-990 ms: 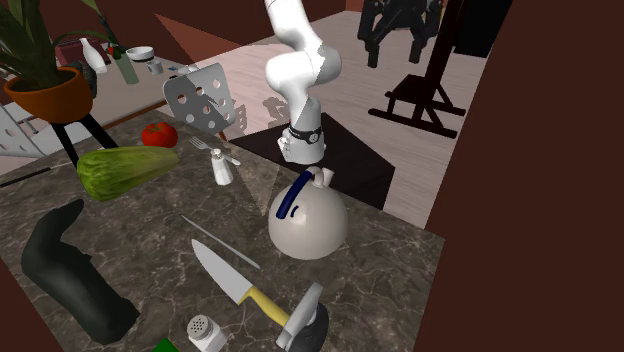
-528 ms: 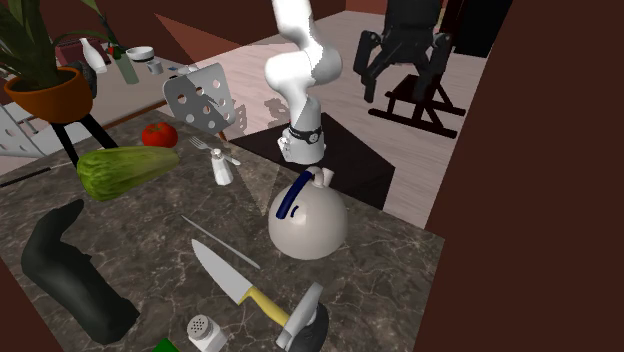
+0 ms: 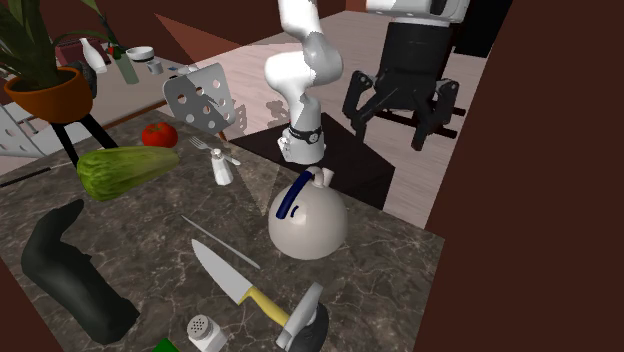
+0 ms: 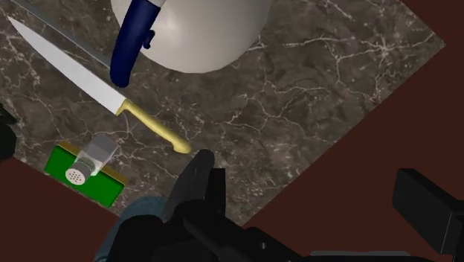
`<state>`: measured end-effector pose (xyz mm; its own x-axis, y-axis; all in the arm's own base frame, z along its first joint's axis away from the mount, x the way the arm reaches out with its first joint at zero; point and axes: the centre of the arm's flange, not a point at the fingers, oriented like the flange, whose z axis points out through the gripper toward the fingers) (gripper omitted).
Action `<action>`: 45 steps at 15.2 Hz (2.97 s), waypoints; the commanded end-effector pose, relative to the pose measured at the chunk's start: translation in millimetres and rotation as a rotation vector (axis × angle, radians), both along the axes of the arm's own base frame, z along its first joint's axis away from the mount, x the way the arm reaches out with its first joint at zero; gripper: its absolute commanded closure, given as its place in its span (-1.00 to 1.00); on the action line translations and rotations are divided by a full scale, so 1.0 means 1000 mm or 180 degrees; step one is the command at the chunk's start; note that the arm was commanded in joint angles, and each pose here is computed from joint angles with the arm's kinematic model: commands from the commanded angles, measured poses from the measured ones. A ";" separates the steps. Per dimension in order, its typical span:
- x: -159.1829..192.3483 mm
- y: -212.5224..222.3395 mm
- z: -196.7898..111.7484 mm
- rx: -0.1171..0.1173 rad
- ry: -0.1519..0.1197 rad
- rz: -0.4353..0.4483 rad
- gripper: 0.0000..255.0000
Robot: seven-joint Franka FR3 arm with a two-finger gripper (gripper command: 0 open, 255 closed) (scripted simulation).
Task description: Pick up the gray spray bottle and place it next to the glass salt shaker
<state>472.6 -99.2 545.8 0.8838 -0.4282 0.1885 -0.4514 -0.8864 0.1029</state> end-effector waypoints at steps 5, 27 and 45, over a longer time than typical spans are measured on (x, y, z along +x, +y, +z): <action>0.042 -0.055 -0.020 -0.0134 -0.0087 -0.0359 -1.00; 0.109 -0.175 -0.085 -0.0364 -0.0233 -0.0977 -1.00; 0.109 -0.175 -0.063 -0.0364 -0.0233 -0.0977 1.00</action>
<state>581.4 -274.7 476.7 0.6992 -0.6447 0.3091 -0.7054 -0.6925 0.1512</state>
